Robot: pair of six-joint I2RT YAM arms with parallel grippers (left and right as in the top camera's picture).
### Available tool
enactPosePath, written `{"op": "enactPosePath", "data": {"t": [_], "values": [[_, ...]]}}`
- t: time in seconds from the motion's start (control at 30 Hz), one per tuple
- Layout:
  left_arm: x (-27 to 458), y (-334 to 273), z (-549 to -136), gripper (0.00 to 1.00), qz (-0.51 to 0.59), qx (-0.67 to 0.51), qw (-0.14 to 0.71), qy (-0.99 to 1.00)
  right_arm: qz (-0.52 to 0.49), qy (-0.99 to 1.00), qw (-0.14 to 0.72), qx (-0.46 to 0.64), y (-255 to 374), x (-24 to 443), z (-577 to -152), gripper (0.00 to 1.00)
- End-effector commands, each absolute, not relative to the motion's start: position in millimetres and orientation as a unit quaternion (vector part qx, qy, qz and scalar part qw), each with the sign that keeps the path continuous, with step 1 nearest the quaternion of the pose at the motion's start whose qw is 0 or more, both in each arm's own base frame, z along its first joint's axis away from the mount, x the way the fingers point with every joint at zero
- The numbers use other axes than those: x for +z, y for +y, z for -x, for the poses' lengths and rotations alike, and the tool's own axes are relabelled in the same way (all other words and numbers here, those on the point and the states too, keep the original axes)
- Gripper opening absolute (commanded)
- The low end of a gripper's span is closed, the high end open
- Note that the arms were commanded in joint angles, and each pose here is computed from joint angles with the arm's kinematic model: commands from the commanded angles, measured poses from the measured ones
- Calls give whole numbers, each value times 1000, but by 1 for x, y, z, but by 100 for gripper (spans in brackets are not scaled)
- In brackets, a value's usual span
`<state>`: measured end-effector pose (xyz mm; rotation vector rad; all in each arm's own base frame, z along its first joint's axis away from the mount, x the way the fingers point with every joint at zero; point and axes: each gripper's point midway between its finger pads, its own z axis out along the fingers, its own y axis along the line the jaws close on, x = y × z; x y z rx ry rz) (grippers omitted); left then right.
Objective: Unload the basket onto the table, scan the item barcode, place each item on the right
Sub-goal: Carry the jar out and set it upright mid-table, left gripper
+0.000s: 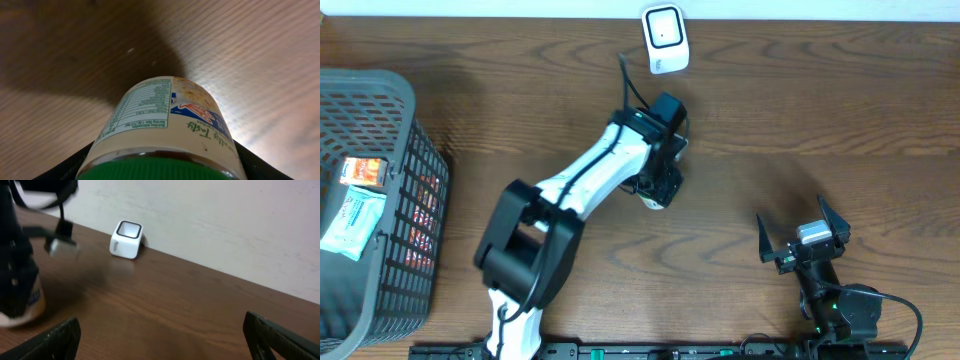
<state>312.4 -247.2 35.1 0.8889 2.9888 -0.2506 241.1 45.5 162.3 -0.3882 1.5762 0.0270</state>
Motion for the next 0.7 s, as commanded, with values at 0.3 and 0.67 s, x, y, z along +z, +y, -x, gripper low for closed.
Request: {"op": "enactPosePath", "data": {"t": [0.3,0.67], "values": [[14,-245,-306,90,-312,-58,-19,948,165,707,688,14,43,162,-241,99],[87,-234,-304,95,-323,-53,42,944,165,707,688,14,43,162,-241,99]]}}
